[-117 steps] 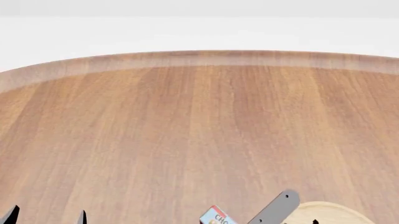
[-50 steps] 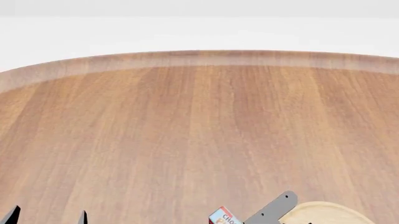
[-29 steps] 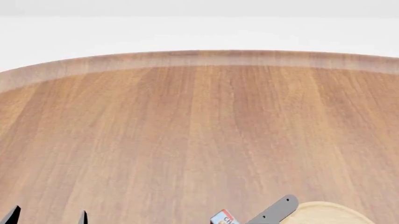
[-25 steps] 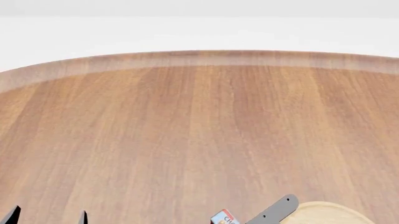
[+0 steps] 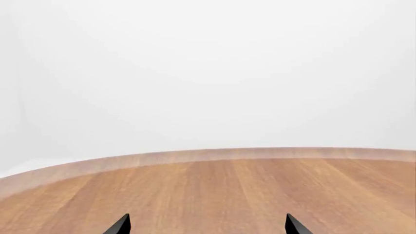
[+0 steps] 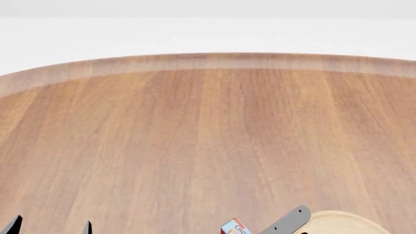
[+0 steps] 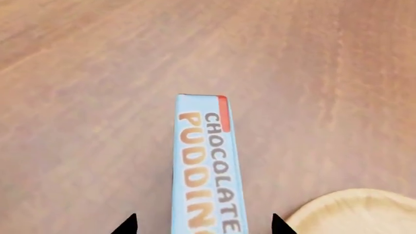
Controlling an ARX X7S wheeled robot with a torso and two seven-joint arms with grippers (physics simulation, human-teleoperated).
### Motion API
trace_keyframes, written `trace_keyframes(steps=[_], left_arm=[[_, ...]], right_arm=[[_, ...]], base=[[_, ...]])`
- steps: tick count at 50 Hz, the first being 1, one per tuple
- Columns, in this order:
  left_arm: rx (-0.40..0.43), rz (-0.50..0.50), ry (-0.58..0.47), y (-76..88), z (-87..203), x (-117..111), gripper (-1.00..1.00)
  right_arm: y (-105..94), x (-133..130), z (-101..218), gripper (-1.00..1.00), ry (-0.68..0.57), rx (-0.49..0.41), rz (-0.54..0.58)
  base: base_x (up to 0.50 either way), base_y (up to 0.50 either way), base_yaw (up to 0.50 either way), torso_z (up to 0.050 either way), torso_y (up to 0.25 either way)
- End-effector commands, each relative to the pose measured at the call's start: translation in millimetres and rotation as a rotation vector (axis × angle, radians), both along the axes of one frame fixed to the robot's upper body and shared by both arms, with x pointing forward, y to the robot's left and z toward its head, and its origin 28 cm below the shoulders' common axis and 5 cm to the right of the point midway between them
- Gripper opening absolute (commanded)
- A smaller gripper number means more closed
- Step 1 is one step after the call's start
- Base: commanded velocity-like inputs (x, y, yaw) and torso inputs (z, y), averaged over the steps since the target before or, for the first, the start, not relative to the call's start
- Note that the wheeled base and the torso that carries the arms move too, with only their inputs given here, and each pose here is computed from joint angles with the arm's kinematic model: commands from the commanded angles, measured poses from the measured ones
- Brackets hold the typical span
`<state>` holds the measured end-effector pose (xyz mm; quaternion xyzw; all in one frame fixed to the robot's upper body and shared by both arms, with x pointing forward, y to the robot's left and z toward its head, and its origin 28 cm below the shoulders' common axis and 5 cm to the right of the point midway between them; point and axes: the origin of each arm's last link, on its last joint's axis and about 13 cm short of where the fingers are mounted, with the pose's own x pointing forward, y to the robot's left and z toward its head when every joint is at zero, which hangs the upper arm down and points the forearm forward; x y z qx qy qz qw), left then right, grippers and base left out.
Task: Put the chocolate pudding to the left of the plate.
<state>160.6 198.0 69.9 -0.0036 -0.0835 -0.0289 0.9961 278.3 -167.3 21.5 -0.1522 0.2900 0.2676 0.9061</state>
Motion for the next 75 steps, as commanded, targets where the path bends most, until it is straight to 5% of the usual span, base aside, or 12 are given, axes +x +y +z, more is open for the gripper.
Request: trace_keyframes(steps=[1,35,54,67,74,75], left_arm=[[0.000,0.000,0.000,0.0,0.2,0.1,1.00],[0.003,-0.003,0.000,-0.5,-0.4,-0.5,1.00],[0.003,-0.004,0.000,-0.8,0.2,-0.4,1.00],[0.007,-0.002,-0.006,-0.7,1.6,-2.0,1.00],[0.010,0.011,-0.027,1.5,7.2,-5.2,1.00],[0.013,0.010,-0.034,2.0,8.7,-6.4,1.00]], right_arm=[[0.1,-5.1,-5.9,1.00,0.019,-0.020,0.022],[-3.6,-9.7,2.6,1.00,-0.006,-0.013,0.006],[0.6,-29.4,40.6,1.00,-0.094,0.027,0.032],[8.7,-74.1,103.3,1.00,-0.329,0.103,-0.050],[15.0,-103.8,123.7,1.00,-0.547,0.033,-0.143],[15.9,-106.9,123.6,1.00,-0.609,-0.040,-0.164]], base=[[0.00,0.00,0.00,0.000,0.000],[0.00,0.00,0.00,0.000,0.000],[0.00,0.00,0.00,0.000,0.000],[0.00,0.00,0.00,0.000,0.000],[0.00,0.00,0.00,0.000,0.000],[0.00,0.00,0.00,0.000,0.000]])
